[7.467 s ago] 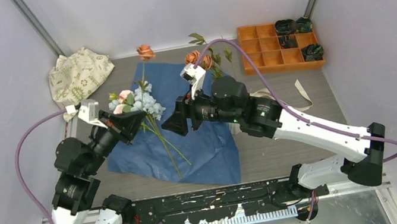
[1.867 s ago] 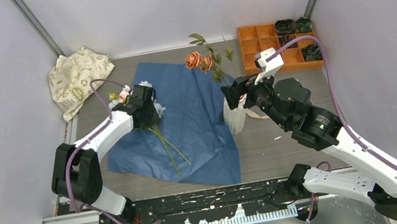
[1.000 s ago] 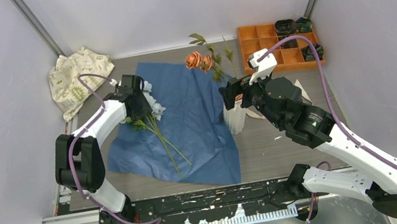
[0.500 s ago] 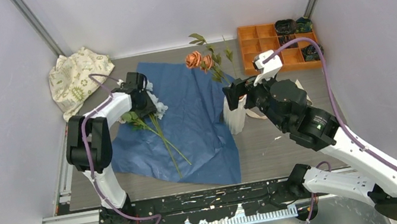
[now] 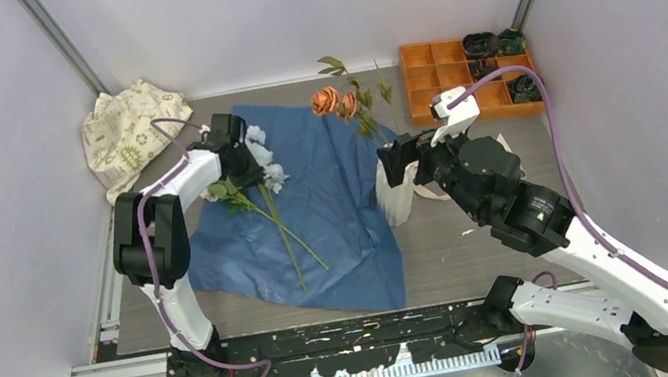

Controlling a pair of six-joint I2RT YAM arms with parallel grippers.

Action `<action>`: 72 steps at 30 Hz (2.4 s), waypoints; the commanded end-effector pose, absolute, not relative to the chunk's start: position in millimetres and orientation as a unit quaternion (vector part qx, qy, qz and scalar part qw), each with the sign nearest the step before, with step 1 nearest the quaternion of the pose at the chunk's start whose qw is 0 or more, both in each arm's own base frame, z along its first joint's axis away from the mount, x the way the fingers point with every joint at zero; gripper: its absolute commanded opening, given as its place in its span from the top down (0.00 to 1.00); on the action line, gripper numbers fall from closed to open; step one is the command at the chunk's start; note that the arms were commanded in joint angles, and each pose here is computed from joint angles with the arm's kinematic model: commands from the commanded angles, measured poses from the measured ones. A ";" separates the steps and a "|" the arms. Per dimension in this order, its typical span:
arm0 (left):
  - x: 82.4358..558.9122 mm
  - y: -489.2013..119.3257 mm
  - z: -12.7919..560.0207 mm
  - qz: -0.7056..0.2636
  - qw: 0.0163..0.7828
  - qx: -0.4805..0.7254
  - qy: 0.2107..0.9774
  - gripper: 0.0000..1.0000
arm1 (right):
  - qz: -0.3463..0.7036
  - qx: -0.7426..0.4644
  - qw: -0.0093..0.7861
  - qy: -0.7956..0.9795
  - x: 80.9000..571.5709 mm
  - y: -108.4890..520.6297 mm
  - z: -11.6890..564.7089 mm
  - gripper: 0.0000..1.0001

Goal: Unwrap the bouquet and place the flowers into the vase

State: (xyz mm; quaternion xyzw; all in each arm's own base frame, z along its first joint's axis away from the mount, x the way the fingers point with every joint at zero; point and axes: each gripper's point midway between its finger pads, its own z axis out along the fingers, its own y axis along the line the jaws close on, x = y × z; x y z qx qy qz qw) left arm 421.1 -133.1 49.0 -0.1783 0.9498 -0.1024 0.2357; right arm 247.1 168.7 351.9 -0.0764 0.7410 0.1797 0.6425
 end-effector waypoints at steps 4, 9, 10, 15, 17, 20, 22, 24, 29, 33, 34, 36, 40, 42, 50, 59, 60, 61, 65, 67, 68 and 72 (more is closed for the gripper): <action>434.7 -156.2 212.7 -0.237 0.402 -0.139 0.873 0.95 | 0.212 -0.052 0.662 0.717 241.0 164.2 374.0 0.05; 403.6 -150.8 306.3 -0.277 0.492 -0.106 0.818 0.96 | 0.217 -0.047 0.665 0.713 237.2 160.1 374.6 0.05; 395.7 -150.8 323.7 -0.288 0.511 -0.096 0.804 0.95 | 0.218 -0.046 0.665 0.713 236.7 159.8 374.6 0.05; 355.6 -150.4 401.7 -0.335 0.594 -0.046 0.730 0.95 | 0.226 -0.043 0.663 0.713 234.4 159.8 374.8 0.05; 339.5 -148.6 427.6 -0.345 0.620 -0.031 0.704 0.94 | 0.229 -0.041 0.662 0.712 233.1 159.1 375.2 0.05; 318.9 -148.6 458.1 -0.362 0.646 -0.008 0.671 0.93 | 0.234 -0.038 0.663 0.710 230.9 157.7 376.0 0.05; 308.8 -148.8 470.9 -0.372 0.654 -0.001 0.659 0.93 | 0.237 -0.035 0.664 0.708 229.3 156.4 378.3 0.05; 302.1 -151.6 478.8 -0.383 0.657 0.009 0.650 0.92 | 0.240 -0.034 0.665 0.707 227.8 155.5 379.8 0.05; 300.8 -155.7 481.9 -0.397 0.656 0.014 0.642 0.91 | 0.248 -0.033 0.662 0.707 226.0 156.9 380.7 0.05; 292.9 -163.3 499.0 -0.427 0.665 0.030 0.612 0.91 | 0.247 -0.031 0.661 0.708 224.7 154.6 381.3 0.05; 289.3 -166.0 505.8 -0.435 0.670 0.036 0.600 0.91 | 0.246 -0.029 0.663 0.707 224.3 152.7 381.9 0.05; 281.0 -175.7 522.3 -0.452 0.681 0.055 0.574 0.90 | 0.245 -0.021 0.669 0.702 222.8 147.5 385.3 0.05; 256.5 -212.0 558.2 -0.467 0.703 0.125 0.522 0.90 | 0.249 -0.006 0.682 0.687 217.1 135.9 393.5 0.05; 240.9 -239.0 572.4 -0.463 0.714 0.170 0.497 0.89 | 0.249 0.002 0.688 0.682 214.0 129.3 395.8 0.05; 205.3 -321.0 614.7 -0.435 0.747 0.274 0.422 0.89 | 0.231 0.033 0.705 0.670 199.4 95.5 402.6 0.05; 213.3 -373.6 633.9 -0.402 0.782 0.301 0.368 0.88 | 0.224 0.049 0.715 0.661 184.8 71.0 402.2 0.05; 216.0 -377.2 633.7 -0.401 0.786 0.299 0.364 0.88 | 0.222 0.050 0.716 0.659 183.5 68.2 402.7 0.05; 219.0 -381.2 632.2 -0.399 0.788 0.299 0.361 0.88 | 0.218 0.052 0.718 0.659 182.9 65.6 402.8 0.05; 231.5 -398.5 622.8 -0.387 0.795 0.302 0.357 0.88 | 0.213 0.055 0.723 0.654 179.0 58.1 405.1 0.05; 236.1 -404.6 619.9 -0.387 0.795 0.301 0.356 0.88 | 0.210 0.056 0.726 0.653 178.0 55.2 405.0 0.05; 237.1 -407.1 619.4 -0.389 0.795 0.300 0.355 0.88 | 0.208 0.057 0.727 0.652 177.8 53.8 405.1 0.05; 238.3 -413.9 621.5 -0.399 0.794 0.298 0.350 0.88 | 0.204 0.057 0.728 0.652 176.4 51.0 404.2 0.05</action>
